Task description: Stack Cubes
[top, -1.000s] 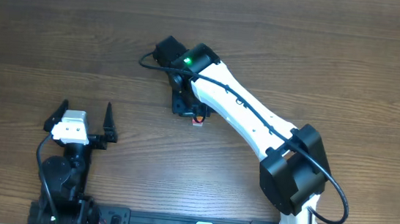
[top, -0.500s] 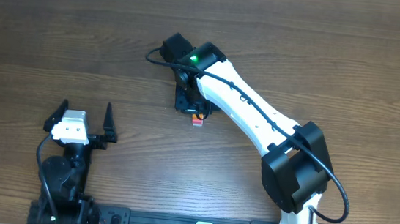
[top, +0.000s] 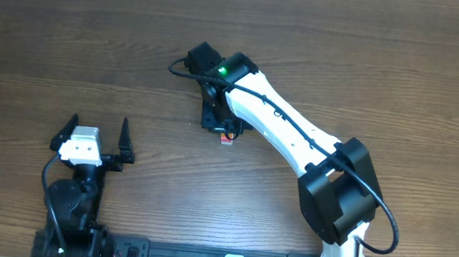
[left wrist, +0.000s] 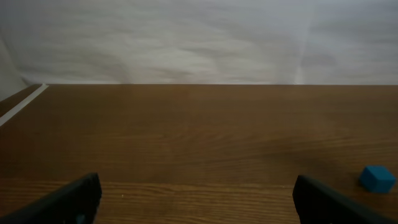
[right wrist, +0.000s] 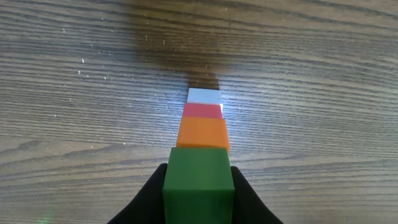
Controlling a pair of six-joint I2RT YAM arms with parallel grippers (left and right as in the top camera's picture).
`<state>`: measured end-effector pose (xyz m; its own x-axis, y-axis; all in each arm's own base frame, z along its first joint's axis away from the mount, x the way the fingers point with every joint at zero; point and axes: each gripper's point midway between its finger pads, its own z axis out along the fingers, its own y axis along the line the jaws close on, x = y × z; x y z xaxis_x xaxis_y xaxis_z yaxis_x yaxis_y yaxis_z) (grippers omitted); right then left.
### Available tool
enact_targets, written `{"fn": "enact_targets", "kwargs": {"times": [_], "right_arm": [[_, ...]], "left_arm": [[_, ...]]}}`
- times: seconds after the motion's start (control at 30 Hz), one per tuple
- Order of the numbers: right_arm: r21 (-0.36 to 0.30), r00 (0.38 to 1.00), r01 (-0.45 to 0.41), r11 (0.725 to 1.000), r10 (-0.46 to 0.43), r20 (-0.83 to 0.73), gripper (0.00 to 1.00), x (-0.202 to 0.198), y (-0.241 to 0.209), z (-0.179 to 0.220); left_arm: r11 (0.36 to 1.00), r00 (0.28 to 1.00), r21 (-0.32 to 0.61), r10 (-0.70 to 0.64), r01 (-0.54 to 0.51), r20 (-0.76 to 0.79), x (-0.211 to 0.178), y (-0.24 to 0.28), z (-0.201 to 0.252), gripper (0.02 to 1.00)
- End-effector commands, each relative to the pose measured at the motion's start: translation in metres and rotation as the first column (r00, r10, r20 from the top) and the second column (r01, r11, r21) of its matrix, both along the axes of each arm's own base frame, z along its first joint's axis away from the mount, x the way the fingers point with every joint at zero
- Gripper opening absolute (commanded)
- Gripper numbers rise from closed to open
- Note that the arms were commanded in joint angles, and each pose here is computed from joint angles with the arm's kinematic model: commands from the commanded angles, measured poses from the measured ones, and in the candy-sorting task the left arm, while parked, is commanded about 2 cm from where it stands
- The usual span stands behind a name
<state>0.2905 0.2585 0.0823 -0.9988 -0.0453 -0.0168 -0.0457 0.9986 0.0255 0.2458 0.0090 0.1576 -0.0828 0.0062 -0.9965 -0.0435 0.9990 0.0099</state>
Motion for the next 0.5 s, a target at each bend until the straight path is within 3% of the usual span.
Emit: {"fn": "enact_targets", "kwargs": {"times": [0.03,0.5], "right_arm": [[0.011,1.0,0.018,1.0,-0.018,0.003,0.014,0.0008,-0.0024,0.0032],[0.017,1.0,0.027,0.999,-0.027,0.005,0.012,0.0015,-0.002,-0.0026]], "left_arm": [[1.0,1.0,0.014,-0.01,0.01,0.006,0.0,-0.0015,0.0002,1.0],[1.0,1.0,0.014,-0.01,0.01,0.006,0.0,-0.0015,0.0002,1.0]]}}
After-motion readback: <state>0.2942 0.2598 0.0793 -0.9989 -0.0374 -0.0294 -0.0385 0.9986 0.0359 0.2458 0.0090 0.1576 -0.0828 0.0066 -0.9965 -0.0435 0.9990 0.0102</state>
